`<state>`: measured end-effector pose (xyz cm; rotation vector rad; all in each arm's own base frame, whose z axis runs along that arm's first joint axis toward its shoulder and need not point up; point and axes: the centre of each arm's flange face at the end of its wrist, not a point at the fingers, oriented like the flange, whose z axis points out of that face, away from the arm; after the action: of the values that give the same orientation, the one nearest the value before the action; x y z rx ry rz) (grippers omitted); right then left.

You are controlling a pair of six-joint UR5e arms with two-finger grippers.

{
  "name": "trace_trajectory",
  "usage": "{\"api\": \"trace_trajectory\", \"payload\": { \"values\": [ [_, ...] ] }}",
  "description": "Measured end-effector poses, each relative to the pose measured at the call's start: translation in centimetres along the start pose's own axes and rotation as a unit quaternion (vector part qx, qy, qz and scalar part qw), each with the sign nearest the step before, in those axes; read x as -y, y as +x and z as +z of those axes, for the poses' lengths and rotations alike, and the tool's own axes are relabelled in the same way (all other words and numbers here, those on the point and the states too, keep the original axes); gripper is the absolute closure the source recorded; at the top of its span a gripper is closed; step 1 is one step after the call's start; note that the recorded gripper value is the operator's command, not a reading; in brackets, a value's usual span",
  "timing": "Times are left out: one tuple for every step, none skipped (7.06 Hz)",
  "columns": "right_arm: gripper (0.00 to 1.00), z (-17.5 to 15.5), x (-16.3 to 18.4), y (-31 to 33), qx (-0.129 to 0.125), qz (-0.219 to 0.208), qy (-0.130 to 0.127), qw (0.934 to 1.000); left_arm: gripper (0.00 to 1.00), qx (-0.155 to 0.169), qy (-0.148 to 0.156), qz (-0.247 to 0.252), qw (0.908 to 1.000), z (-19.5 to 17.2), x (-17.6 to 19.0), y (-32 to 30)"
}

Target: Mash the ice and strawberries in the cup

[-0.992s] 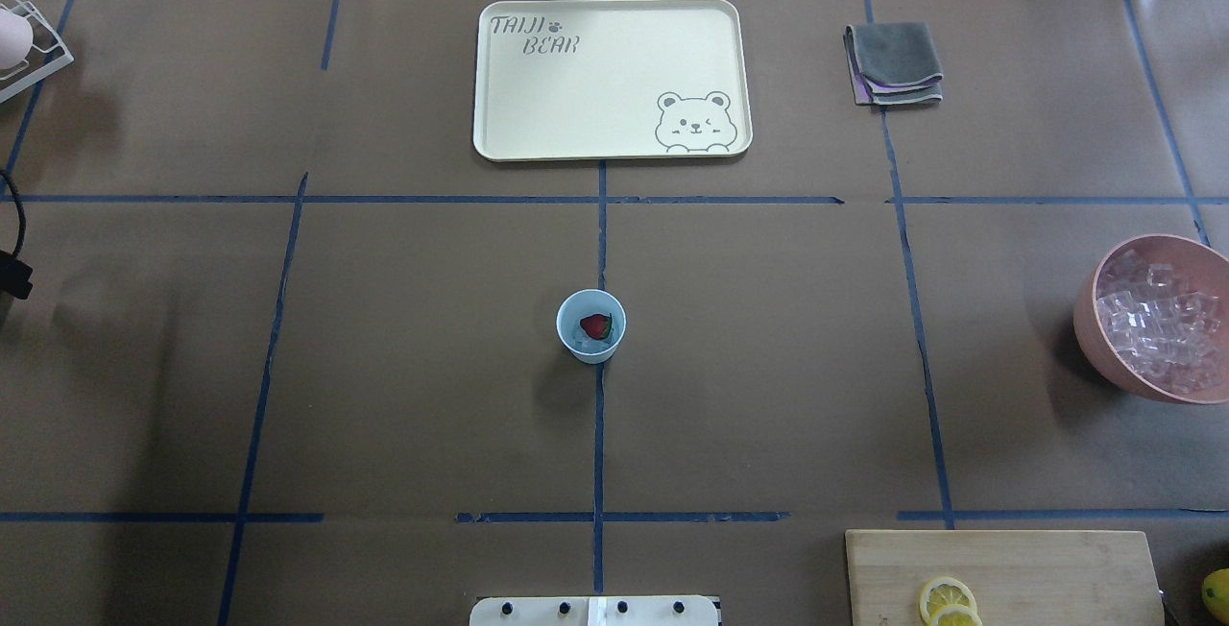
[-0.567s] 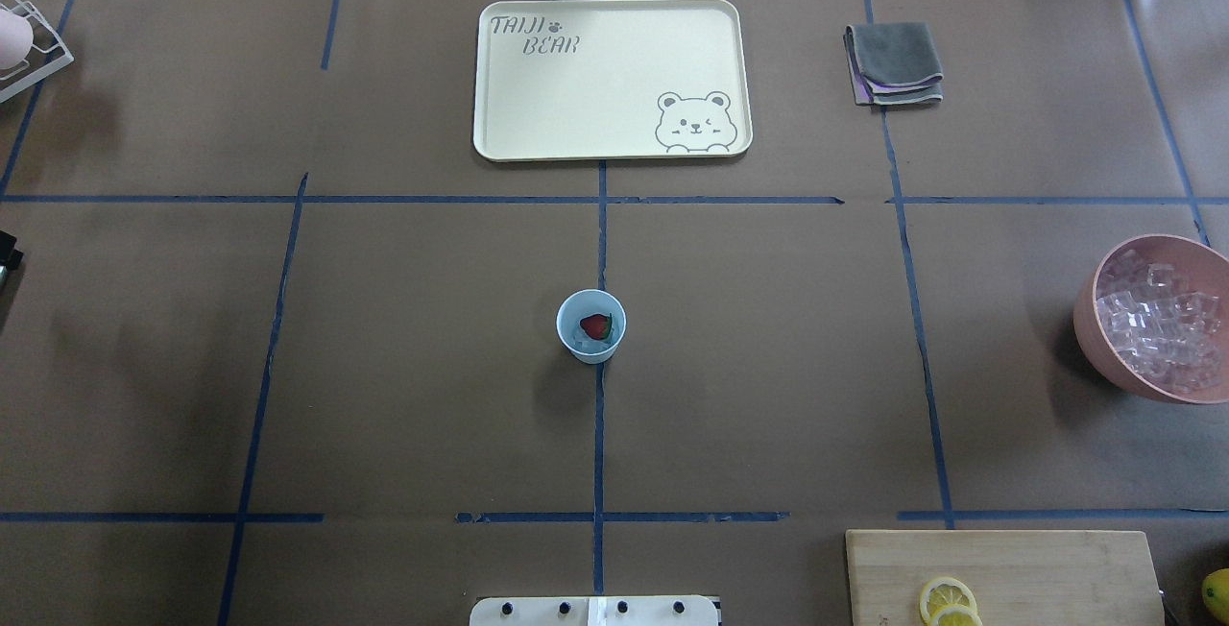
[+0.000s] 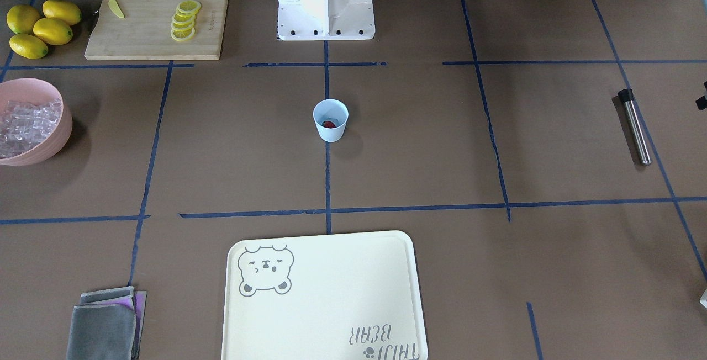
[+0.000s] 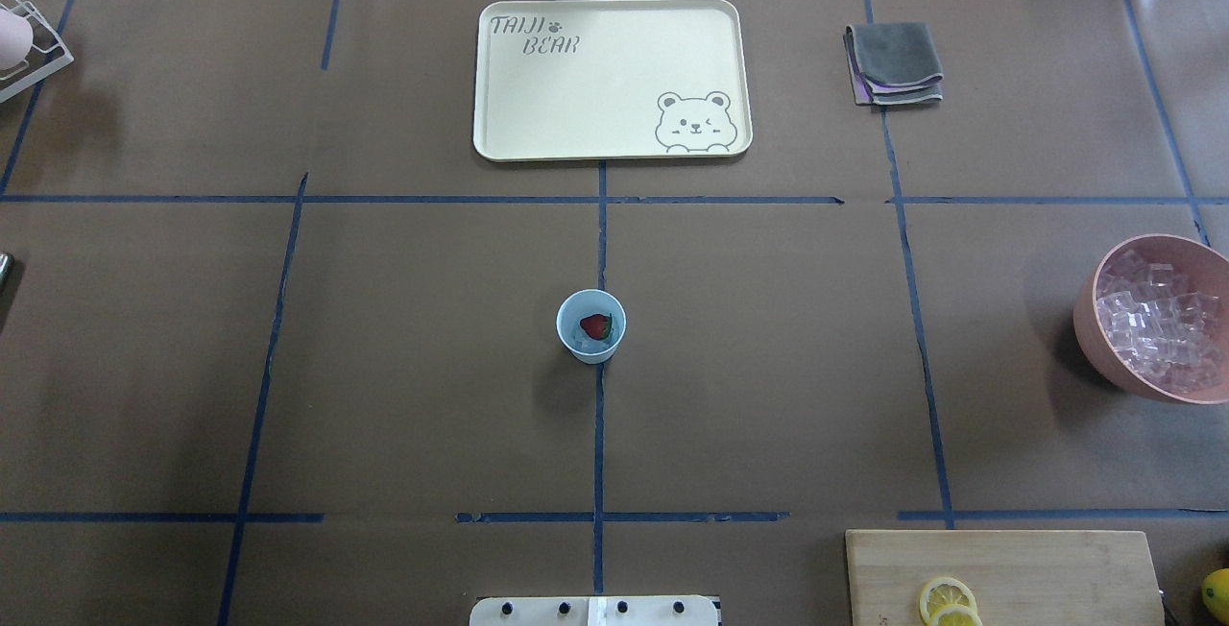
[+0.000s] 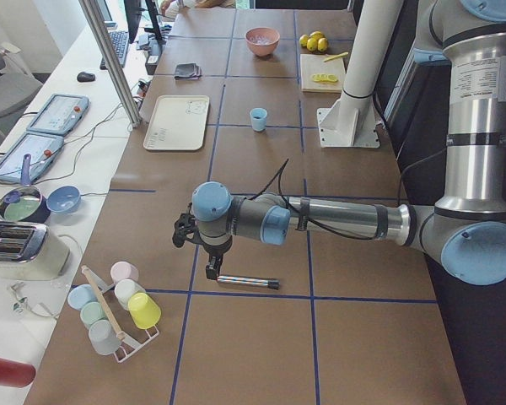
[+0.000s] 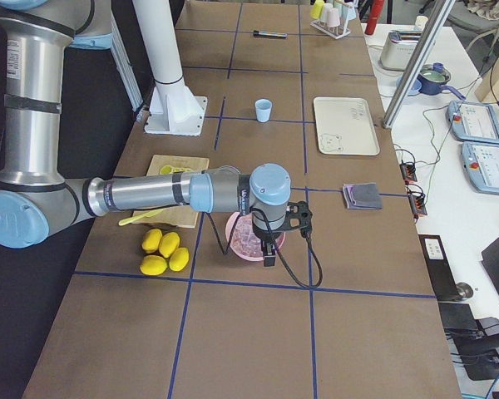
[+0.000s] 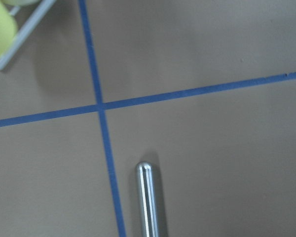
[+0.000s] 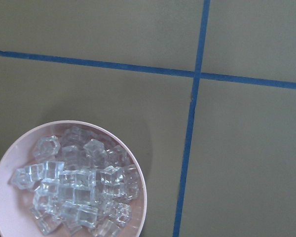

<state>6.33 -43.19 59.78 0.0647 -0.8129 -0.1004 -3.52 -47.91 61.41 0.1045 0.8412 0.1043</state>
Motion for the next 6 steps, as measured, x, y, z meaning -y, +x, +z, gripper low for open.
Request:
{"api": "trace_trajectory", "payload": {
  "values": [
    [0.0, 0.7, -0.2, 1.2, -0.003, 0.002, -0.006, 1.0, 0.0, 0.0, -0.014, -0.007, 0.9999, -1.4, -0.8, -2.0],
    [0.0, 1.3, -0.2, 1.9, -0.004, 0.006, -0.011, 0.9999, 0.0, -0.003, -0.026, -0.019, 0.9995, -2.7, -1.9, -3.5],
    [0.0, 1.4, 0.2, 2.1, -0.005, 0.007, -0.012, 0.9999, 0.0, -0.005, -0.034, -0.029, 0.999, -3.4, -2.8, -4.0],
    [0.0, 1.3, 0.7, 1.9, -0.007, 0.006, -0.012, 0.9999, 0.0, -0.006, -0.037, -0.035, 0.9987, -3.6, -3.4, -4.1],
    [0.0, 1.4, 1.0, 1.7, -0.009, 0.004, -0.013, 0.9999, 0.0, -0.007, -0.038, -0.041, 0.9984, -3.7, -3.6, -4.1],
    [0.0, 1.7, 1.2, 1.3, -0.011, 0.003, -0.016, 0.9998, 0.0, -0.006, -0.037, -0.051, 0.998, -3.8, -3.6, -4.1]
  ]
}}
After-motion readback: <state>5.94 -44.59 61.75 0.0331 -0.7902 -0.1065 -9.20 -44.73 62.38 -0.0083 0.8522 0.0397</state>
